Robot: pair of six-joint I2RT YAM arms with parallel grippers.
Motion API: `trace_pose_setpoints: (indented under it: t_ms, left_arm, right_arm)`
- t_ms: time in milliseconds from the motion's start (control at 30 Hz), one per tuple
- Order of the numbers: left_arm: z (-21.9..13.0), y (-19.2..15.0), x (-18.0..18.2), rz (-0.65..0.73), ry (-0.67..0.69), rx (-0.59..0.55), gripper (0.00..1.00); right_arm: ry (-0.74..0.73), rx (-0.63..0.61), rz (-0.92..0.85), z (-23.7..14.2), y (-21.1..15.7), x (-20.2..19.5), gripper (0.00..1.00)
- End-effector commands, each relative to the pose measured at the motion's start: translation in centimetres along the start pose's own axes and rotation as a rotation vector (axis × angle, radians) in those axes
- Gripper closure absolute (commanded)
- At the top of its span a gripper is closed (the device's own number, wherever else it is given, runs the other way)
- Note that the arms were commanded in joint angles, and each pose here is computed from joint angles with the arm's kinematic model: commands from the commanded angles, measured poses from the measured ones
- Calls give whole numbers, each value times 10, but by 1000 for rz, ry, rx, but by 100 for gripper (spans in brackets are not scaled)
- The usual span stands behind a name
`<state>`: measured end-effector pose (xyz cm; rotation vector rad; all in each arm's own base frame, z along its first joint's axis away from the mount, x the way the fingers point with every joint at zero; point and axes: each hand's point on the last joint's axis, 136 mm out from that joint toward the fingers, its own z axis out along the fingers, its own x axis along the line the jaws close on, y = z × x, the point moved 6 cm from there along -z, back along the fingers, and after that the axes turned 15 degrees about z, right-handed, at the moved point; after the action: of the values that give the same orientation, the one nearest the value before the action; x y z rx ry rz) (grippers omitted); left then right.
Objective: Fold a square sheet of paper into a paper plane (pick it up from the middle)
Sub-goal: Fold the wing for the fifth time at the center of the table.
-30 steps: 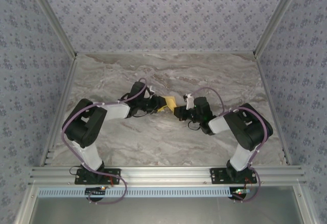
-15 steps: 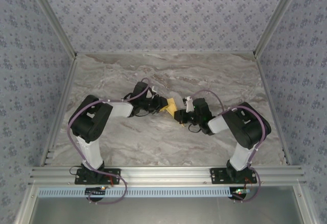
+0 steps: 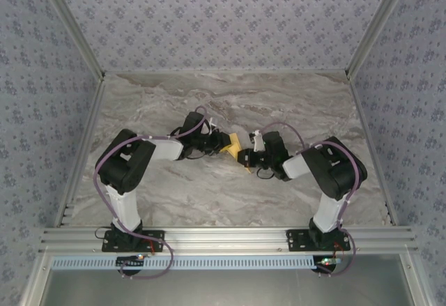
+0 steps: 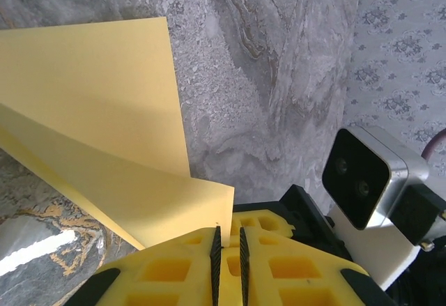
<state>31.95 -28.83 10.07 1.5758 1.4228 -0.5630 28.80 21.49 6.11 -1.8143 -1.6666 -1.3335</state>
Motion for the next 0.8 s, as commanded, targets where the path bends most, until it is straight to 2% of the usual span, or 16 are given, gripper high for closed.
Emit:
trace_pose_setpoints:
  t_ms: [0,367,767]
  left_arm:
    - [3,-7,3,26,-22,13,82]
    - [9,-8,9,24,-18,16,84]
    - [16,-9,16,25,-4,22,85]
  right_arm:
    - [6,38,57,3,1,-2,91]
    - [37,87,116,6,7,4,92]
    - [-10,126,154,11,7,-2,93]
